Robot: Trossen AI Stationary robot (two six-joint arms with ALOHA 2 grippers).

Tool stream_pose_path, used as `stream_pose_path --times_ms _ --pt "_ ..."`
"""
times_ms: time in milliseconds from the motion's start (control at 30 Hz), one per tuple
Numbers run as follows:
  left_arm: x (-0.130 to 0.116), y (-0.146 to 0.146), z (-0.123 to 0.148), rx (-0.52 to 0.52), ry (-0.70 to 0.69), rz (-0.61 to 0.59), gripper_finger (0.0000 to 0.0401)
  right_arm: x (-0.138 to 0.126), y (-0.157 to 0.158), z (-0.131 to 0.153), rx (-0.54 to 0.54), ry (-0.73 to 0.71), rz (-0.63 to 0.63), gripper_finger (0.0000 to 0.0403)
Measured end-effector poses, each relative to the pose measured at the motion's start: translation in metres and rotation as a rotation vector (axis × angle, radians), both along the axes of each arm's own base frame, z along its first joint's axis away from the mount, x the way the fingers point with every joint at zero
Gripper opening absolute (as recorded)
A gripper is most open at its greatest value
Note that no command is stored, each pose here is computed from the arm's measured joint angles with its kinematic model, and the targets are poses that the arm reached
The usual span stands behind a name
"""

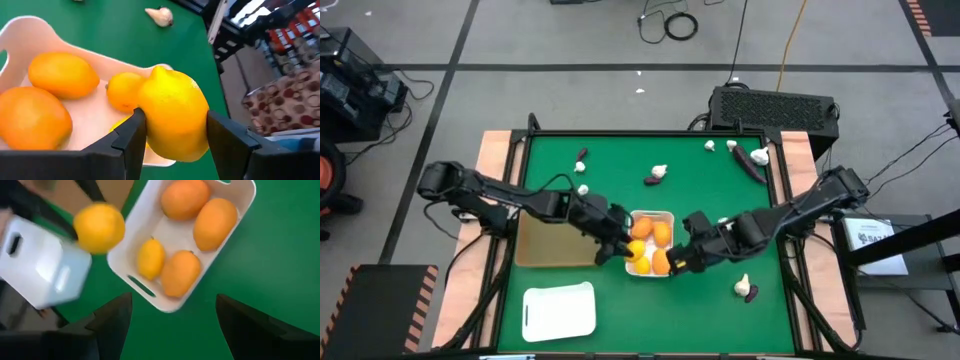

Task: Sort produce into baskets
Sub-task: Put the yellow lemon into the top white bin

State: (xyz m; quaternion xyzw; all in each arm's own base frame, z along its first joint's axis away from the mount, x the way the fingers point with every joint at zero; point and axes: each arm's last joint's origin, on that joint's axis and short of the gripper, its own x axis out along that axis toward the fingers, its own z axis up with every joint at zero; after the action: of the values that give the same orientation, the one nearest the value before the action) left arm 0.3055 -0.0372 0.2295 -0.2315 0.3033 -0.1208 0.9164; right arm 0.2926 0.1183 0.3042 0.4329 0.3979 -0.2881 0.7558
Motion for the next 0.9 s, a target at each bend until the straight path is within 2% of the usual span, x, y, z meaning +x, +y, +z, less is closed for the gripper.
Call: stream_pose_path --times_ms 233,400,500,667,800,900 --pt "0.008 -0.008 0.007 0.044 -0.009 0.238 0.0185 -0.018 0.007 0.003 -0.125 0.086 0.223 0.0276" --pt "0.003 -0.01 0.0 0.019 0.088 0.319 0.0185 -0.032 0.016 0.014 -0.201 0.056 0.406 0.0276" --pt "-0.001 -0.012 -0.006 0.07 0.145 0.361 0.0185 -0.039 0.016 0.021 -0.246 0.036 0.461 0.0276" --pt "0.003 -0.011 0.0 0.068 0.064 0.435 0.0185 -0.044 0.013 0.028 -0.264 0.008 0.446 0.0276" --pt "0.004 -0.013 0.003 0.112 0.023 0.379 0.0185 -0.043 0.01 0.029 -0.301 -0.012 0.366 0.0276" --pt "0.004 -0.016 0.003 0.177 0.007 0.328 0.0188 -0.041 0.009 0.028 -0.281 -0.012 0.328 0.0276"
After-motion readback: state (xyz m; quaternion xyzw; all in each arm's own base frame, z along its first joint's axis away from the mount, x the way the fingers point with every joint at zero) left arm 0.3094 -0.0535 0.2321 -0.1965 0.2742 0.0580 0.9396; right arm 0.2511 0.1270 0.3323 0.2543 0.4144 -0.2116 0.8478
